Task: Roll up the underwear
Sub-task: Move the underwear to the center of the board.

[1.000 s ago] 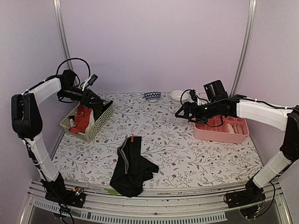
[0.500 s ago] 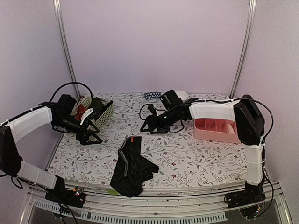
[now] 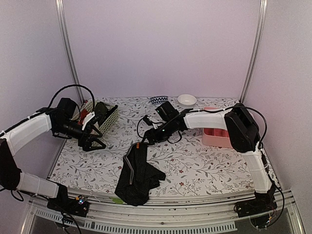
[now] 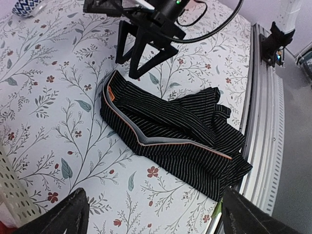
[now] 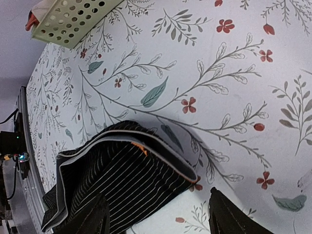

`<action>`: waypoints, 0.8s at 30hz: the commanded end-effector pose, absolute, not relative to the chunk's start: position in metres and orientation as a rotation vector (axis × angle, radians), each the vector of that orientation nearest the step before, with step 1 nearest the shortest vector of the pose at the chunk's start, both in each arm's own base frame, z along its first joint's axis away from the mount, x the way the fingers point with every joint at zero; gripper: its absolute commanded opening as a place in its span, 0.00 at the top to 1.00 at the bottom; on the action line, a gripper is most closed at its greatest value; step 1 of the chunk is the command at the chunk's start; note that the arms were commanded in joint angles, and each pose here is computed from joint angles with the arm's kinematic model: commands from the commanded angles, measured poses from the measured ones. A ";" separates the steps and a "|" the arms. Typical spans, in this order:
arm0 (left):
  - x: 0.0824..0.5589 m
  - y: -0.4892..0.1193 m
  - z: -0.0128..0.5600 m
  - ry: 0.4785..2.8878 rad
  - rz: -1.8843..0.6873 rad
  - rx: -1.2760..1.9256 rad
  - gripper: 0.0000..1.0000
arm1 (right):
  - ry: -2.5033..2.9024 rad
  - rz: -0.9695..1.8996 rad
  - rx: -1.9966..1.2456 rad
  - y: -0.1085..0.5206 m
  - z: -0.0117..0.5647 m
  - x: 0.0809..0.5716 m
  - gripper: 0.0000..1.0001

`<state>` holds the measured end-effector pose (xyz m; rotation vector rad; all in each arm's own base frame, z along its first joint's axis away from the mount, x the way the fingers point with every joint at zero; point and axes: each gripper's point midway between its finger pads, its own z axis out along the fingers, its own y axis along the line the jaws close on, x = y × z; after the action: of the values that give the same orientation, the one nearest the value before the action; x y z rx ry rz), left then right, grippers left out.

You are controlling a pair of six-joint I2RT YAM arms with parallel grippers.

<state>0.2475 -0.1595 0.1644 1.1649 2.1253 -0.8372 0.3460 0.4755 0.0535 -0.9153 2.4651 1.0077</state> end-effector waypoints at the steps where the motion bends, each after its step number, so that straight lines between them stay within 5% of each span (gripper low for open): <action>1: 0.253 -0.161 0.179 2.069 -0.804 1.173 0.05 | 2.440 0.949 -1.009 0.482 0.024 0.357 0.31; 5: 0.252 -0.161 0.181 2.061 -0.793 1.177 0.05 | 2.430 0.984 -1.022 0.490 0.013 0.359 0.39; 9: 0.251 -0.161 0.182 2.058 -0.799 1.175 0.05 | 2.431 1.048 -1.028 0.496 0.008 0.356 0.60; 13: 0.253 -0.162 0.184 2.042 -0.793 1.175 0.05 | 2.453 1.053 -1.022 0.492 0.008 0.351 0.99; 24: 0.252 -0.192 0.163 1.992 -0.708 1.275 0.06 | 2.505 0.869 -0.568 0.378 0.085 0.382 1.00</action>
<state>0.2506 -0.1792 0.1702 1.2343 2.0415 -0.7781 0.3496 0.4258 0.0395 -0.8282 2.5434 0.9478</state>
